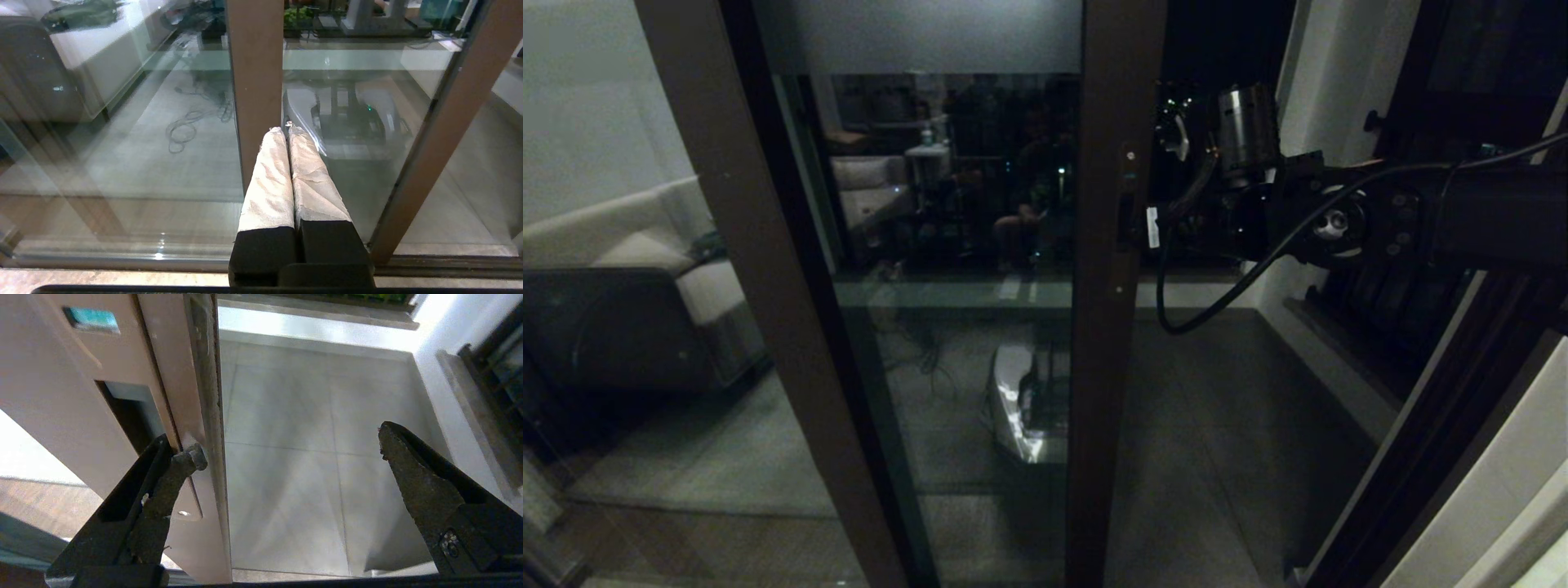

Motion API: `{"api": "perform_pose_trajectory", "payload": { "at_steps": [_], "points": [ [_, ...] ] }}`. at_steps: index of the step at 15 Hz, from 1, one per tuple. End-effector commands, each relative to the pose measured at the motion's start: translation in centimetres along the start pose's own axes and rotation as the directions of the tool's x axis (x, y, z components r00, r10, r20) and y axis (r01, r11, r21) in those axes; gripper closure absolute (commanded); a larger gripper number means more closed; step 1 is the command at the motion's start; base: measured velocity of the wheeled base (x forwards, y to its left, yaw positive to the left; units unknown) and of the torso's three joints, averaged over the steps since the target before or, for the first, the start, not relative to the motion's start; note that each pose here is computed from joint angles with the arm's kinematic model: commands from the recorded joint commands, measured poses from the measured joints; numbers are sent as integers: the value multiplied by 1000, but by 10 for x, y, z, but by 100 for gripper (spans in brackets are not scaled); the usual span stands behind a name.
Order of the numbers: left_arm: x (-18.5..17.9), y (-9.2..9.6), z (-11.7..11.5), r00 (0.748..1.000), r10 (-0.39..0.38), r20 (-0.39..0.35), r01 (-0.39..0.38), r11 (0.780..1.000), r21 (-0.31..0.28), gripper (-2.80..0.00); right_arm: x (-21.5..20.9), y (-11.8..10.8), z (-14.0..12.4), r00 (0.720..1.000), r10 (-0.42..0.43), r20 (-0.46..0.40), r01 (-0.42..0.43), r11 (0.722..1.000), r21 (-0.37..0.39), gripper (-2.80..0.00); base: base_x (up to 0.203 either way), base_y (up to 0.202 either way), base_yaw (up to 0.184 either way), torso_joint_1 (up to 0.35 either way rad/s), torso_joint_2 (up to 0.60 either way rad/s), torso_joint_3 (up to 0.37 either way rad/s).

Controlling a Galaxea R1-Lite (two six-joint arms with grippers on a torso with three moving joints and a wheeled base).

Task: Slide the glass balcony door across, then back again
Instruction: Close the slid door

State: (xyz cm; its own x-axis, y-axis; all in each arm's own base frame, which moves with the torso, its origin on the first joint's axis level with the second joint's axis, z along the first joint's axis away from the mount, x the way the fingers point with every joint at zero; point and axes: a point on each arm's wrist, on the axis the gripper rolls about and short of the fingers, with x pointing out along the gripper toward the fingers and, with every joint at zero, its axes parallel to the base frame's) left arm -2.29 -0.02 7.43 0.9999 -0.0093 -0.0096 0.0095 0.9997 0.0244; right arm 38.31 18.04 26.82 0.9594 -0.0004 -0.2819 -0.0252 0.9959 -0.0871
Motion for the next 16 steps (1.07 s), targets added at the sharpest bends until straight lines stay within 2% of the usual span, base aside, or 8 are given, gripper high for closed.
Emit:
{"api": "perform_pose_trajectory", "payload": {
  "at_steps": [1, 8, 16],
  "points": [
    [0, 0, 0, 1000, 0, 0, 0, 1000, 0, 0, -6, -3, -3, 1000, 4, -2, -4, 1000, 1, -280, 0, 0, 0, 0, 0, 0],
    [0, 0, 0, 1000, 0, 0, 0, 1000, 0, 0, -2, -30, -4, 998, -55, 13, 54, 998, 10, -280, 0, 0, 0, 0, 0, 0],
    [0, 0, 0, 1000, 0, 0, 0, 1000, 0, 0, -7, -43, -6, 997, -78, 10, 78, 997, 12, -280, 0, 0, 0, 0, 0, 0]
  ]
}}
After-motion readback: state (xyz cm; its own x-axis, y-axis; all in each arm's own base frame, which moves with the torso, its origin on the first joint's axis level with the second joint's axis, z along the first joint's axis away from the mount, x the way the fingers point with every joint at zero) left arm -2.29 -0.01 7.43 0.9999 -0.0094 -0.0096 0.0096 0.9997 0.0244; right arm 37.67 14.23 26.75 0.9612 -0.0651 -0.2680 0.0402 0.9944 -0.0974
